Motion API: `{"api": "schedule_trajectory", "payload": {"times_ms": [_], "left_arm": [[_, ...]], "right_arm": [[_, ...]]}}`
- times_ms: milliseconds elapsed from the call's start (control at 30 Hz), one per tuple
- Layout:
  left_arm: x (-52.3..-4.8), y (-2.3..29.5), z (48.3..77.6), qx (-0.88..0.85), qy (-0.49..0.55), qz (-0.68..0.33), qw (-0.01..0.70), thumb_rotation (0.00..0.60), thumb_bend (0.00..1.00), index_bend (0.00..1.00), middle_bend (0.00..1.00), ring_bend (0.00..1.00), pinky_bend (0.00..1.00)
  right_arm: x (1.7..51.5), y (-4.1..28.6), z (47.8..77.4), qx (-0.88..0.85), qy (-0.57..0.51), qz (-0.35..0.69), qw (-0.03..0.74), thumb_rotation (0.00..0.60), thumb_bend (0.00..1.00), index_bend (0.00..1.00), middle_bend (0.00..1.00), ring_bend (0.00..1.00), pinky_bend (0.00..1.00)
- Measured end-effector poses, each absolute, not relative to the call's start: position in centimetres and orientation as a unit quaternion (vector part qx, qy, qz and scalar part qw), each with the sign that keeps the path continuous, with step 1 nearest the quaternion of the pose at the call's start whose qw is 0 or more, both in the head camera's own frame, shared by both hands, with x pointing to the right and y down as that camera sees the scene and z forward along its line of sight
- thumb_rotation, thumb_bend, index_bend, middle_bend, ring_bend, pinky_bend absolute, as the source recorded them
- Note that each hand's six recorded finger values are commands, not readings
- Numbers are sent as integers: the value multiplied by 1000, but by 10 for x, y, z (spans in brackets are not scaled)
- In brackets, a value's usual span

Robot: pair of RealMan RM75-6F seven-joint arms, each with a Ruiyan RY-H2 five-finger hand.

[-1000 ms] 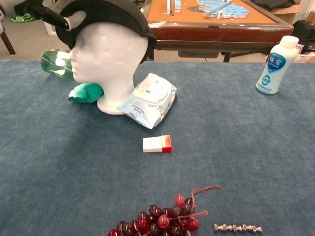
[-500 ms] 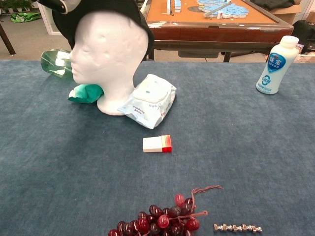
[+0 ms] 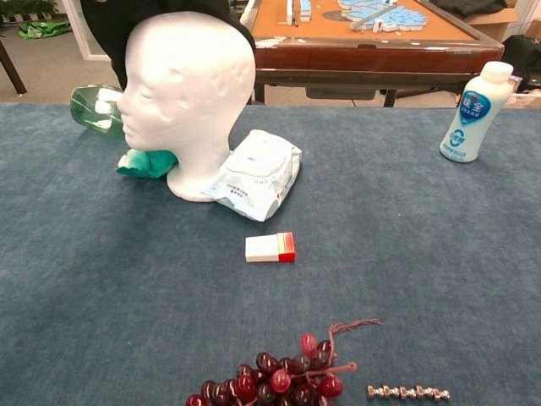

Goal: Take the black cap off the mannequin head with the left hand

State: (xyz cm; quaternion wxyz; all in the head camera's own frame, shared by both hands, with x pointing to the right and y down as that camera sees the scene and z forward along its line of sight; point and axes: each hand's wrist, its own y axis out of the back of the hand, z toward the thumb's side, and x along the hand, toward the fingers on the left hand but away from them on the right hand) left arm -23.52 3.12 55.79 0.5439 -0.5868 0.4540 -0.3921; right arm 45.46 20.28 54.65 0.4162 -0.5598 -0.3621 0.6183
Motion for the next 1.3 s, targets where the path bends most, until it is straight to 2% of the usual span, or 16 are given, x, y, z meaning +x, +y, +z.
{"api": "schedule_trajectory", "payload": {"times_ms": [500,1300], "left_arm": [[-271,14,564,-535,444,-435,572,600,759,673,839,608,809],[-344,12,539,-479,465,-468,579,600,759,673,840,608,809]], "right_arm": [[455,203,547,-559,-360,620,416,600,67,393,353,419,680],[454,203,550,-558,-357,623,416,600,68,393,353,419,680]]}}
